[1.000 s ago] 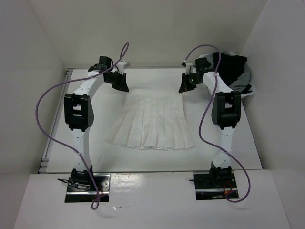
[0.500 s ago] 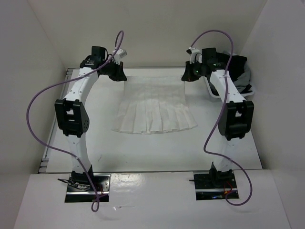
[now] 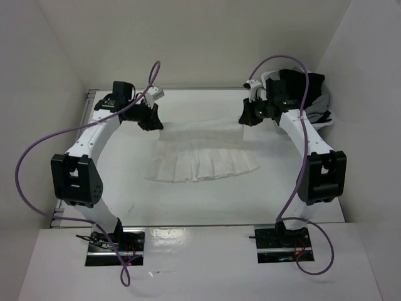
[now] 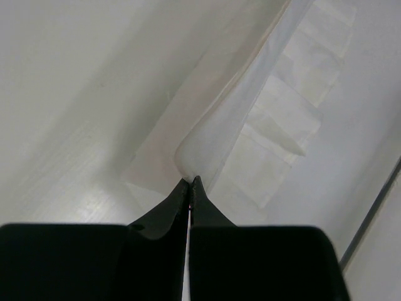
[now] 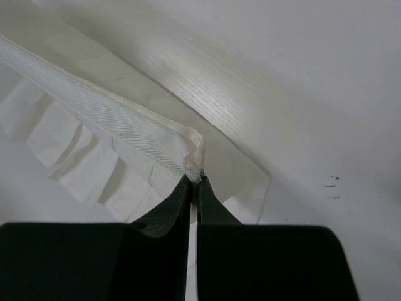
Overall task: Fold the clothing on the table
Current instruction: Fold the skirt
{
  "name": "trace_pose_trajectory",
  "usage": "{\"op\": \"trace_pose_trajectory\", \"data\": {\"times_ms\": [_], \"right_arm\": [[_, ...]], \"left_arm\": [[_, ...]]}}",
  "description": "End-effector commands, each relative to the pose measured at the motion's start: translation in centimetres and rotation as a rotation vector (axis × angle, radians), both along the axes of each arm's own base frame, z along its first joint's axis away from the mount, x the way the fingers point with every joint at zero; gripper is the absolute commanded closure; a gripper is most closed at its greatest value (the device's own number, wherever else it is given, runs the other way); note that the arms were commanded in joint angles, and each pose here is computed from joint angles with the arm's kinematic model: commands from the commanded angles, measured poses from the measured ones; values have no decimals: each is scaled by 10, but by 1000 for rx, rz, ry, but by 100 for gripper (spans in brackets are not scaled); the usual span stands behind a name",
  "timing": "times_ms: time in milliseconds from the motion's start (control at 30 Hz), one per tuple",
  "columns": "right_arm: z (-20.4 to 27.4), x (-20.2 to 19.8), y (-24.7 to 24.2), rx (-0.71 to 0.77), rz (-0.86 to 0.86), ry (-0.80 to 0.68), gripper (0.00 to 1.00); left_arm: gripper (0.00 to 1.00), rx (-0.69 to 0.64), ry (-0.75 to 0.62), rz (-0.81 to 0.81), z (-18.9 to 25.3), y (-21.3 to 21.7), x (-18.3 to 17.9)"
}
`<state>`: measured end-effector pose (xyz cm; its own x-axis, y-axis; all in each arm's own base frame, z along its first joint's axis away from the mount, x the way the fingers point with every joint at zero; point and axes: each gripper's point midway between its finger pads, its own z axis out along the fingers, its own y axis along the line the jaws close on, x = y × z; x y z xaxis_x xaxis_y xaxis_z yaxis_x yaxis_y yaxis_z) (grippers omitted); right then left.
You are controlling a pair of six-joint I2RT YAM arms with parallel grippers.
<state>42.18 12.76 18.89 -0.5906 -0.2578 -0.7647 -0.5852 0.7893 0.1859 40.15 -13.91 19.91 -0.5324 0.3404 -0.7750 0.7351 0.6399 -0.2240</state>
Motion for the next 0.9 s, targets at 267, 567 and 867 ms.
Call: {"op": "trace_pose_trajectory", "data": {"times_ms": [267, 567, 867], "right_arm": [[-7, -4, -58, -221, -130, -95, 100], [-17, -7, -69, -274, -160, -73, 100], [-17, -25, -60, -271, -54, -70, 100]], "left_arm": [[100, 141, 69, -9, -37, 37, -74], [95, 136, 151, -145, -50, 16, -119], [95, 131, 182, -191, -60, -4, -135]]}}
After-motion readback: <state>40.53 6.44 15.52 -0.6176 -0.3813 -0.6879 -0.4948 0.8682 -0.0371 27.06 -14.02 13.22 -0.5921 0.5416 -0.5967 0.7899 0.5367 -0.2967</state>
